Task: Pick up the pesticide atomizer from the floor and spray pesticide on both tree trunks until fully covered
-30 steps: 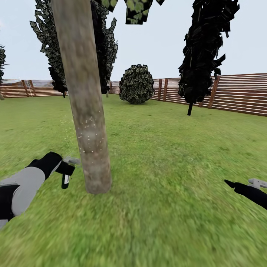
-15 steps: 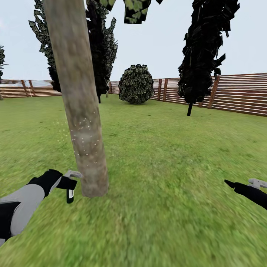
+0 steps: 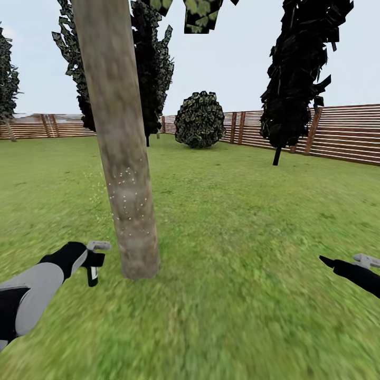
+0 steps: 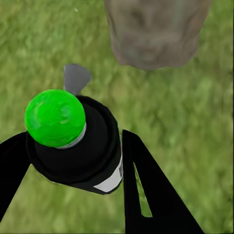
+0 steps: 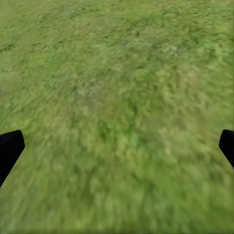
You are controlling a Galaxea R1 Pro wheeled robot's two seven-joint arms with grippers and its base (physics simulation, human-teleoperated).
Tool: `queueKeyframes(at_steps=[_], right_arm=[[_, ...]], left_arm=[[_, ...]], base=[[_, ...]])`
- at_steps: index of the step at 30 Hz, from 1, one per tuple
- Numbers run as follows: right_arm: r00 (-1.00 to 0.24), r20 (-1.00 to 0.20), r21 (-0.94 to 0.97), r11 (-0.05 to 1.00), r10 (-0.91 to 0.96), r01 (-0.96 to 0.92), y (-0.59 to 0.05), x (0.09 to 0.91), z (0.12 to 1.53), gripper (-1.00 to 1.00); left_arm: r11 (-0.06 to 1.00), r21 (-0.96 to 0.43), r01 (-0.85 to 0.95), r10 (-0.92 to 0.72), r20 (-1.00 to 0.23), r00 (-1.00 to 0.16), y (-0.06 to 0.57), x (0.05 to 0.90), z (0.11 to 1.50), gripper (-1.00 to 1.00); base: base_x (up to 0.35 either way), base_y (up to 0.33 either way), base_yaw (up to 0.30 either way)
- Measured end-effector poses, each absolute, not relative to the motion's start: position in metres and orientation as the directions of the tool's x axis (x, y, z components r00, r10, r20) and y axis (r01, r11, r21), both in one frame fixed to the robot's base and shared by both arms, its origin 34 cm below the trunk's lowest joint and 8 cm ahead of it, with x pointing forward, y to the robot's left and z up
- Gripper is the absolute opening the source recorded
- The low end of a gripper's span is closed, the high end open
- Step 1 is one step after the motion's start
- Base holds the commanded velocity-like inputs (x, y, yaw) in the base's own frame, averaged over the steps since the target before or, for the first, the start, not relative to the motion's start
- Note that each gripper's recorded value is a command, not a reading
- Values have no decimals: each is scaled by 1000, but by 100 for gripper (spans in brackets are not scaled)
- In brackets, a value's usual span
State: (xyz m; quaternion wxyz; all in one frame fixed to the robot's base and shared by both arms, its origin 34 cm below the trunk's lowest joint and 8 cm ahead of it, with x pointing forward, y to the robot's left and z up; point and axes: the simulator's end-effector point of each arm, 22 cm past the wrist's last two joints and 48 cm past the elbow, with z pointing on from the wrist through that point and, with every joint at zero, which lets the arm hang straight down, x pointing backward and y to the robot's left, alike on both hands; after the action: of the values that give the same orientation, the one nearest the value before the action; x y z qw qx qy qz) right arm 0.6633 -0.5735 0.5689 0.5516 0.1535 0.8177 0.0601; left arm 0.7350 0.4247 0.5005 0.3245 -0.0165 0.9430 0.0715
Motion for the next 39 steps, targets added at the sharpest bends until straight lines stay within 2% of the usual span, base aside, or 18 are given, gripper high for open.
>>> queueKeyframes(at_steps=[7, 12, 23, 35, 39], right_arm=[[-344, -884, 268, 946, 317, 183, -573, 663, 569, 100], [-344, -884, 268, 946, 317, 183, -573, 663, 569, 100], [-344, -884, 268, 946, 317, 183, -573, 663, 569, 100], [-345, -884, 267, 946, 316, 183, -573, 663, 569, 100], [-345, -884, 268, 946, 317, 183, -573, 663, 569, 100]], left_arm=[[993, 75, -88, -23, -619, -785, 412, 736, 498, -100], [995, 65, -80, -24, -608, -794, 403, 734, 493, -100], [996, 63, -71, -18, -607, -795, 396, 735, 492, -100], [996, 61, -70, -19, -608, -794, 395, 736, 492, -100], [996, 59, -67, -17, -608, -794, 392, 736, 492, -100]], base=[[109, 0, 96], [-131, -113, 9], [-109, -277, 106], [152, -314, 256], [59, -319, 66]])
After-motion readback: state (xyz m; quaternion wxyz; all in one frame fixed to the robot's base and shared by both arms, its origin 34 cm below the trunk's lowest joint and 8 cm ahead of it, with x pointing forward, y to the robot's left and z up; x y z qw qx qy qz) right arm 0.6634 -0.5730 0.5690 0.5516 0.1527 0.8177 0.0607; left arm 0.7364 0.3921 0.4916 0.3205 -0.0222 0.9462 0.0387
